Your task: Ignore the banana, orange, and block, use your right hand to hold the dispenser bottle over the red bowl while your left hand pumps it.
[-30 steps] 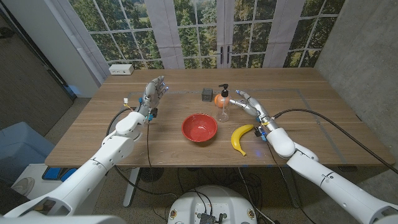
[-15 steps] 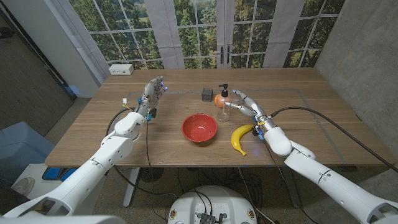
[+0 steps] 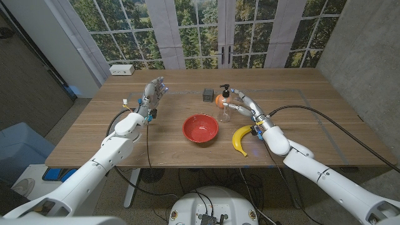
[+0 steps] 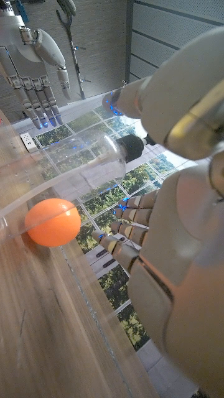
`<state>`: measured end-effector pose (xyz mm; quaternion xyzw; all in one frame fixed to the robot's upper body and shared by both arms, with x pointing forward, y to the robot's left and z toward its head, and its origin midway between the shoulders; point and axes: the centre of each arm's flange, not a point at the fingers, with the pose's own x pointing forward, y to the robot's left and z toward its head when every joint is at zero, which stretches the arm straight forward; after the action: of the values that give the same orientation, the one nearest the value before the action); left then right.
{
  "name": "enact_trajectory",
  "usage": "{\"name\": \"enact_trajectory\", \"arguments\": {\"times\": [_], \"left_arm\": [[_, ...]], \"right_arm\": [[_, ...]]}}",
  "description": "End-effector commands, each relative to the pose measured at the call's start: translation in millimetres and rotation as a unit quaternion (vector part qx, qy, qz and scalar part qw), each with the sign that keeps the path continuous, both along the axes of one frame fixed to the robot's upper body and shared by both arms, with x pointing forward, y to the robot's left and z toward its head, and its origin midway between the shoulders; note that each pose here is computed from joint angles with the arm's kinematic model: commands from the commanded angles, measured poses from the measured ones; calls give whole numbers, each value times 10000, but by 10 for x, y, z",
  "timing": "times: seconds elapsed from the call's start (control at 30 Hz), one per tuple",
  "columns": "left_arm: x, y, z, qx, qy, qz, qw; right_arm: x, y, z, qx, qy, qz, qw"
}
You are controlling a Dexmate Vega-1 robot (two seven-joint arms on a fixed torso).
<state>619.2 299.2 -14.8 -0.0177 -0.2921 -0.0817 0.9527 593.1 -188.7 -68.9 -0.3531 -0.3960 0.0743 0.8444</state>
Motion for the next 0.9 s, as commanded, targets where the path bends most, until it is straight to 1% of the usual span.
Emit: {"name": "enact_trajectory", "arguments": {"times": [0.03,0.1,0.13,0.17,0.23,0.27,0.3,0.37,0.5,0.53,0.6,0.63,0.9], "left_arm": [[-8,5,7,3,1,4,10000],[-11,3,5,0,4,13,10000],[-11,4,5,9,5,13,10000],[-11,5,5,10,7,25,10000],[-11,4,5,-2,12,10,10000],[-15,3,7,22,7,21,10000],[-17,3,6,12,3,30,10000],[-17,6,3,-15,0,28,10000],[-24,2,3,3,1,36,10000],[-23,5,2,10,8,32,10000],[-24,10,-1,-21,13,32,10000],[-26,12,0,-7,14,41,10000],[-35,24,-7,-43,7,54,10000]], "right_arm": [[27,82,20,-49,-93,117,9999],[38,88,28,-76,-38,189,9998],[33,95,21,-33,-80,160,9998],[32,98,29,-101,-105,127,9998],[49,104,22,-47,-63,182,9998],[55,106,31,-105,-38,202,9997],[51,112,29,-83,-78,153,9998],[63,118,37,-68,-44,228,9997],[73,144,39,-132,-80,173,9997],[91,149,44,-137,-27,243,9996],[91,161,38,-124,-85,207,9997],[99,169,47,-149,-35,275,9995],[105,220,60,-209,-156,203,9995]]}}
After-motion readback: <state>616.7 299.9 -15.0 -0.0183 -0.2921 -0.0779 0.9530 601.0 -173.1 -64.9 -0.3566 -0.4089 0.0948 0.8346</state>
